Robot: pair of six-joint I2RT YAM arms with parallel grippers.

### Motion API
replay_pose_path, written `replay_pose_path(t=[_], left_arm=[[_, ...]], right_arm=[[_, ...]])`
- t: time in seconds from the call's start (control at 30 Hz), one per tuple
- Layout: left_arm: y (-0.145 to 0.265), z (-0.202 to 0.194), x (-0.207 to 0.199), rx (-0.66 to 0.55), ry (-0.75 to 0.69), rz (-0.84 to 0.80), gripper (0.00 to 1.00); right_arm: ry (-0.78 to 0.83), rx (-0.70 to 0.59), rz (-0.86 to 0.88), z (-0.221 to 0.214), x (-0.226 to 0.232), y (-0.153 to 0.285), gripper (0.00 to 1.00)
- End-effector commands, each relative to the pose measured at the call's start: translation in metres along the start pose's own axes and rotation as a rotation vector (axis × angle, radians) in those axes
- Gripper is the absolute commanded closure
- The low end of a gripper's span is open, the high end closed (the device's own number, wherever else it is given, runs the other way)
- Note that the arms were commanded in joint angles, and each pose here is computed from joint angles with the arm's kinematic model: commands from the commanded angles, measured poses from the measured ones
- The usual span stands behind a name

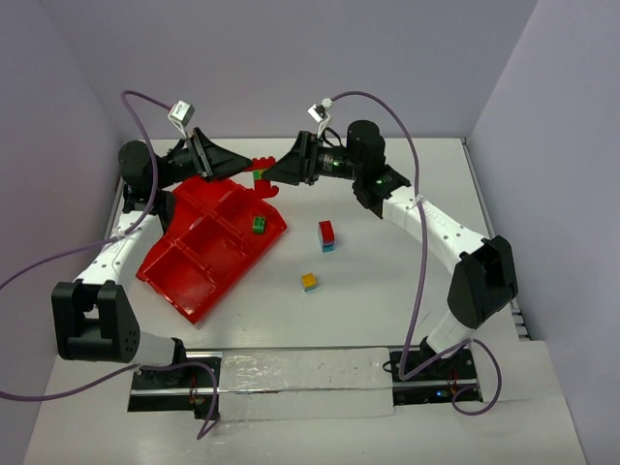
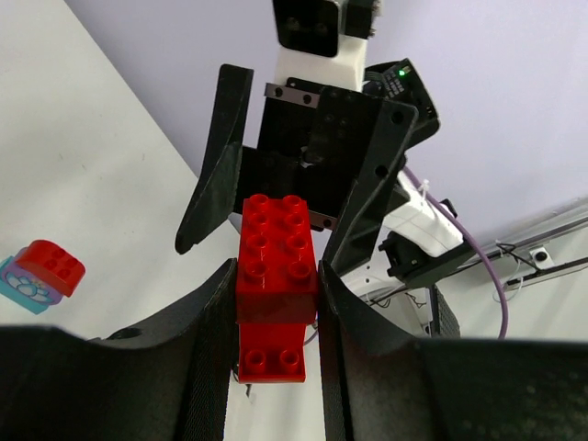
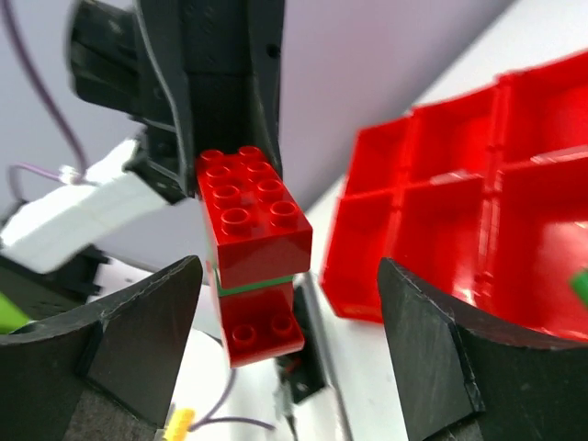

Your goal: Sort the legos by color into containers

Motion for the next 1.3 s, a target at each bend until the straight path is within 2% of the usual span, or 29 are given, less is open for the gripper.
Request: replay_pose_path(t=[0.0,0.23,0.8,0.97,1.27], left_arm=[[0.001,0.001,-0.009,-0.004,-0.068,-0.039,1.0],[0.001,0.004,-0.005,-0.039,-0.065,-0.004,1.0],[-0.002,0.015,-0.006,-0.125,-0.09,0.029,1.0],[-0.002,0.015,-0.005,-0.123,-0.091,0.03,1.0],[-0.001,0.012,-0.009,-0.116,-0.096,0.006,1.0]], right_arm=[[-0.013,-0.102,0.204,0.016,0.026,0.003,0.17],[-0.034,-0.096,0.217,0.013,0.026,0.001,0.29],[-0.062,-0.088,0.161,-0.001,0.016,-0.002,0.23],[-0.073,-0.086,0.163,-0.002,0.012,-0.006,0.26],[-0.087,-0.08,0.191,0.0,0.01,-0.015,0.26]])
Point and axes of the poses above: each gripper's point midway between its finger pads, its own y axis back along the fingers, its own x axis along the line the jaws close on, z = x × y, the point moved 7 cm from there along y, back along the fingers, and after that the axes turned 1 degree about y, right-handed, at the moved point
